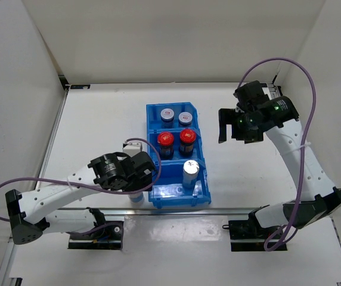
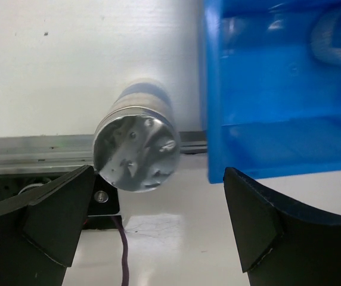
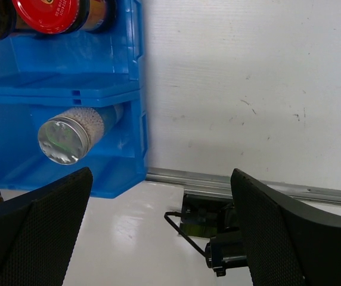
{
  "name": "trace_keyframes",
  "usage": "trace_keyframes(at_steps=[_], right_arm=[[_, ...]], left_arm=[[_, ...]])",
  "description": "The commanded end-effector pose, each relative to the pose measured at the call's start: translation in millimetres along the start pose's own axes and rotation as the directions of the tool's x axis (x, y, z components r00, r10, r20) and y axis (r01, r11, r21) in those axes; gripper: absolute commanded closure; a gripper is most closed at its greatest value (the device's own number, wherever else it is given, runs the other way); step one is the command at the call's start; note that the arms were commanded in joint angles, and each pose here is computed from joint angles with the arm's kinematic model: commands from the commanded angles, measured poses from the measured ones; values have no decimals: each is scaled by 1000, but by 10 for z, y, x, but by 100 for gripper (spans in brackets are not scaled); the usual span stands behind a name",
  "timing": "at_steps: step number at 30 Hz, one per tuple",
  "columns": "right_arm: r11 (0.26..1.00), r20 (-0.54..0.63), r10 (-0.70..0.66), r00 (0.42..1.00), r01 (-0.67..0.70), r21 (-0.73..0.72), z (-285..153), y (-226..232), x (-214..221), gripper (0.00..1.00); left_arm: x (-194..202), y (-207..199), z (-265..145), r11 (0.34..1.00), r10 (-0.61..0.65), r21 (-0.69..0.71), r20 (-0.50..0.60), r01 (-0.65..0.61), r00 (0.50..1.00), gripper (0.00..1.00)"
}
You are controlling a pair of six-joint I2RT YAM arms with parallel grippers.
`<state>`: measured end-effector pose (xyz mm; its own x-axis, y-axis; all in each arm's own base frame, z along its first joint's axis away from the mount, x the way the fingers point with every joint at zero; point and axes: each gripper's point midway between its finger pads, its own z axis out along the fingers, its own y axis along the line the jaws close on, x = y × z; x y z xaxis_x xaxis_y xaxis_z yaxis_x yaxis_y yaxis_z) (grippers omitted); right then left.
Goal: Organize the condiment bottles
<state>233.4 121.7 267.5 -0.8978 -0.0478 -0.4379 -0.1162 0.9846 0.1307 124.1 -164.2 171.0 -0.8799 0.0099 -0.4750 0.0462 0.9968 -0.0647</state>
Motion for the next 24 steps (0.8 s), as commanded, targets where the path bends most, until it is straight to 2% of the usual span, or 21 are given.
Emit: trace_keyframes(at_steps=[1, 6, 11, 13, 16, 17, 19, 20, 22, 23, 24], right_arm=[[1000, 5, -22, 1000, 22, -15, -10, 16, -12, 0], [999, 5, -31, 1000, 31, -15, 9, 34, -70, 0], [999, -7, -31, 999, 31, -22, 43, 63, -90, 0], [999, -19, -32, 999, 31, -28, 69, 79, -86, 0], [999, -9, -31, 999, 31, -31, 47, 87, -110, 0], [999, 3, -31, 1000, 31, -25, 29, 79, -135, 0], [999, -6, -31, 999, 31, -22, 56, 80, -137, 0], [999, -14, -32, 999, 31, -20, 53, 72, -115, 0], [1000, -3, -22, 1000, 22, -12, 35, 65, -141, 0], [1000, -2, -22, 1000, 22, -12, 35, 65, -141, 0], [1000, -14, -22, 1000, 22, -8, 61, 56, -115, 0]], left_arm=[[115, 113, 61, 997, -78, -16, -22, 77, 997, 0], [101, 273, 175, 988, -146, -44, 6, 146, 989, 0], [-14, 260, 334, 994, -106, -36, 22, 107, 994, 0], [-46, 169, 387, 995, -100, 5, 13, 100, 995, 3], [-47, 130, 469, 997, -77, 14, -12, 77, 997, 20], [-40, 139, 487, 997, -70, 9, -23, 70, 997, 32], [-116, 120, 448, 997, -74, 21, -8, 74, 997, 43], [-167, 121, 409, 997, -76, 24, 0, 76, 997, 58], [-306, 110, 280, 996, -86, 28, 37, 85, 996, 74], [-508, 62, 107, 993, -108, 53, 94, 103, 990, 86], [-558, 83, 44, 995, -93, 37, 100, 90, 991, 89]])
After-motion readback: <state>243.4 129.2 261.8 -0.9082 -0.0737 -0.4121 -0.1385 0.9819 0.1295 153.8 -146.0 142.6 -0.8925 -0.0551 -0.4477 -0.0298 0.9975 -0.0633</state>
